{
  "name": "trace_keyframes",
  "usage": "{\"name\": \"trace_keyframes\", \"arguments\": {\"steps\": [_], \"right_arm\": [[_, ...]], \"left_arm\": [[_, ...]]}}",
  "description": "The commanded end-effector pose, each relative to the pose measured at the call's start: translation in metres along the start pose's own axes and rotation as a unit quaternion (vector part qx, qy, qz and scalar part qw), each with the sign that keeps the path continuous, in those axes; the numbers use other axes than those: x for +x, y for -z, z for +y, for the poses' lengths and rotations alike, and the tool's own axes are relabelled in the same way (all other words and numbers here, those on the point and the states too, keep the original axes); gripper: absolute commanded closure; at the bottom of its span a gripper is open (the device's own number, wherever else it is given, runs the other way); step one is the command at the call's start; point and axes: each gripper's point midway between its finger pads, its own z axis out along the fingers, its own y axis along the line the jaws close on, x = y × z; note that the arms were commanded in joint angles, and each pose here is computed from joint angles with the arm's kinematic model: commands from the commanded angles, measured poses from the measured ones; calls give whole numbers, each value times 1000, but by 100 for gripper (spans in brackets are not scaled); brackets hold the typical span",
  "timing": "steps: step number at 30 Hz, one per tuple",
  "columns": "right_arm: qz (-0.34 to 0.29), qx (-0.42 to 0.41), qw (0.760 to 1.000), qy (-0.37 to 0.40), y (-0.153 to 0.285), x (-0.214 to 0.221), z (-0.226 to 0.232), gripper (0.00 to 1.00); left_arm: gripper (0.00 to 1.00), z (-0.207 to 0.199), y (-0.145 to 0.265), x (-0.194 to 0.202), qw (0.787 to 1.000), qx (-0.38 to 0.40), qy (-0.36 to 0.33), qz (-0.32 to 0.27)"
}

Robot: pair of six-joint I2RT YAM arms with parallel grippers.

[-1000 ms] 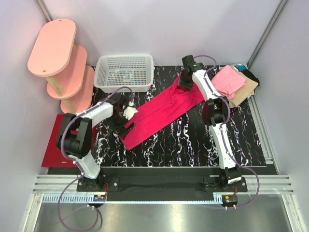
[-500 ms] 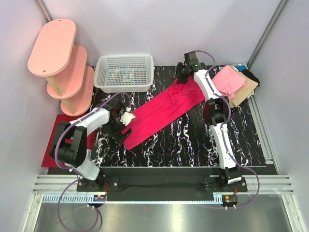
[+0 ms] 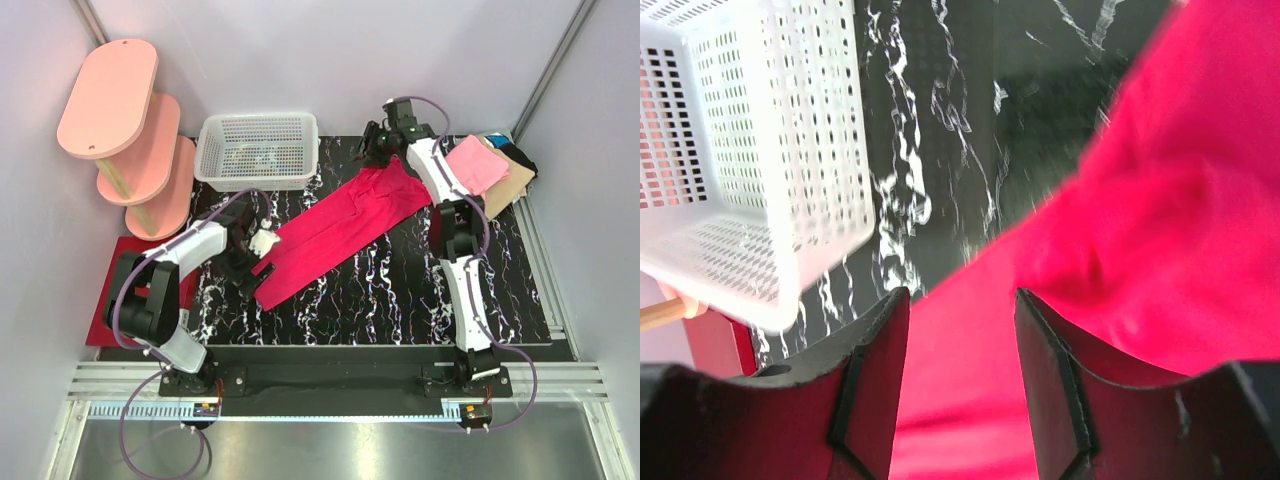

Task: Fold and stack the t-shirts
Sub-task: Rotate the tshirt 45 degrees

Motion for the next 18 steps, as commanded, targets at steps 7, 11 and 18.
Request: {"name": "trace_keyframes", "arguments": {"steps": [7,11,18], "right_arm": [[-52,207,977,0,113,15,-44,46],[-16,262,965,-23,94,41,-86,49],[36,305,951,-39,48,50,-134,53]], "left_arm": [[1,39,57,-98,995,-41,1,-90],[1,31,53,-109,995,-18,-1,-95],[1,29,-14,-62,1000,-9,-15,8]]}}
